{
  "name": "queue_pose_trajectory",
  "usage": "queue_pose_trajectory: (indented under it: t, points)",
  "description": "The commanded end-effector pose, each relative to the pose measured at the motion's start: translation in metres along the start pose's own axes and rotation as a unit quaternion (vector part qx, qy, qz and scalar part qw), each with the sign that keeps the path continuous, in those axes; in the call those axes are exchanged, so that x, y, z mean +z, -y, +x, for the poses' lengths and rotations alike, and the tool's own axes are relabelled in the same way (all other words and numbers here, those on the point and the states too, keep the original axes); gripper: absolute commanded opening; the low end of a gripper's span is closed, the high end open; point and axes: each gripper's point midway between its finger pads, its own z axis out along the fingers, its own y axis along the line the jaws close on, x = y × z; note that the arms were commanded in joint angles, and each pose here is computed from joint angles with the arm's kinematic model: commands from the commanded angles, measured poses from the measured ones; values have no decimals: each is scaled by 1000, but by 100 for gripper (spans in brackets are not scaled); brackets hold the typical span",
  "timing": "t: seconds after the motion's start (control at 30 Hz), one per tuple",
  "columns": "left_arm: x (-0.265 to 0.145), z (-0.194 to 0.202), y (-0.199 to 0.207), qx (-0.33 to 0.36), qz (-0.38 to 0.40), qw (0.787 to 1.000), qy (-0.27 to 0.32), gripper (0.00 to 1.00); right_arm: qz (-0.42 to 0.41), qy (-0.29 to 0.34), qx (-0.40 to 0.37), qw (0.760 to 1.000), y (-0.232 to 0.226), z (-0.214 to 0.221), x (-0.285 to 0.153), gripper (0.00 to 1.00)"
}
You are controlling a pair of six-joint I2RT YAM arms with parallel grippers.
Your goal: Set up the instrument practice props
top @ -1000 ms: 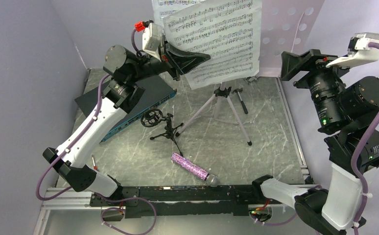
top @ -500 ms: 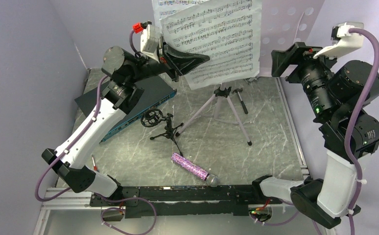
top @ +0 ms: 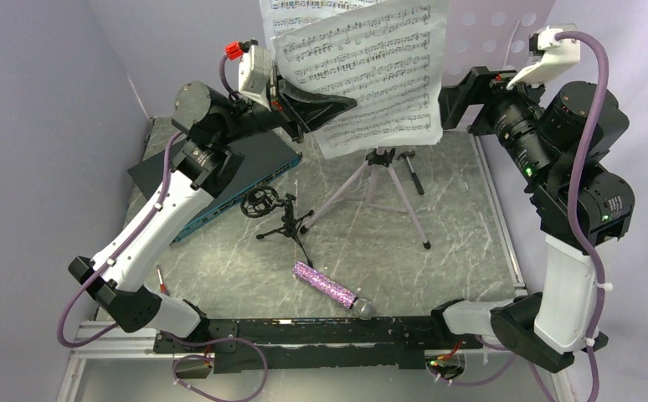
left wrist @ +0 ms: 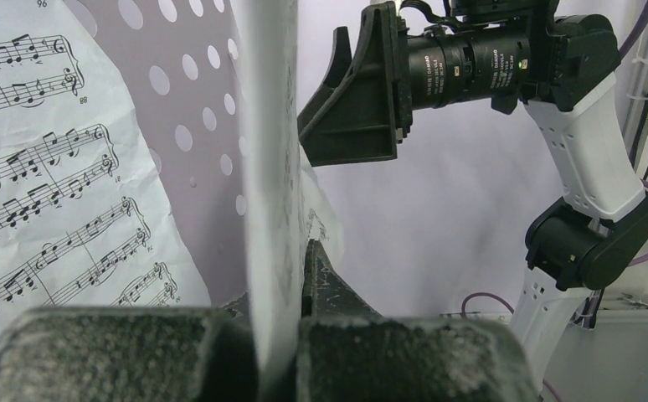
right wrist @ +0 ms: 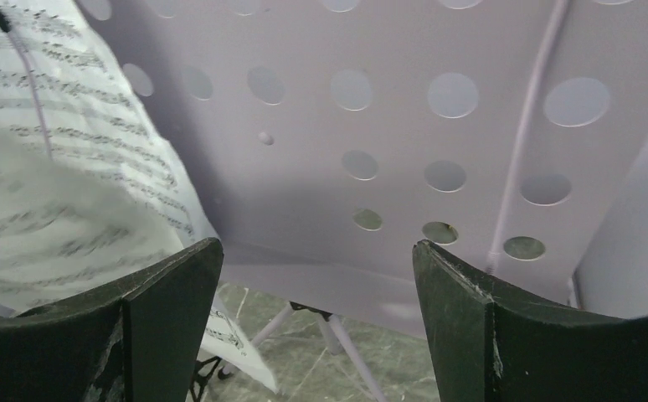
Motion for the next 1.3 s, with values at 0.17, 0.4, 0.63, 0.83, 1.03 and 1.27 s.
queue_pose_trajectory:
  t: [0.17,0.4,0.63,0.83,1.03,1.27]
  points:
    - [-6,-19,15,13,12,1000,14,3,-57,10,-16,998,-18,-9,-5,90]
    - [-4,-17,13,11,13,1000,11,3,35,57,-3,998,17,-25,-25,89]
    - [2,-19,9,3,17,1000,19,3,105,113,10,988,46,-39,-49,85]
    - [11,-26,3,-8,19,999,34,3,142,99,-2,985,58,-31,-40,80]
    - [18,-37,-1,-7,23,998,56,3,155,89,-7,984,60,-24,-24,65]
    - [33,-37,-11,-3,-1,997,71,3,156,85,-15,984,59,-19,-11,59]
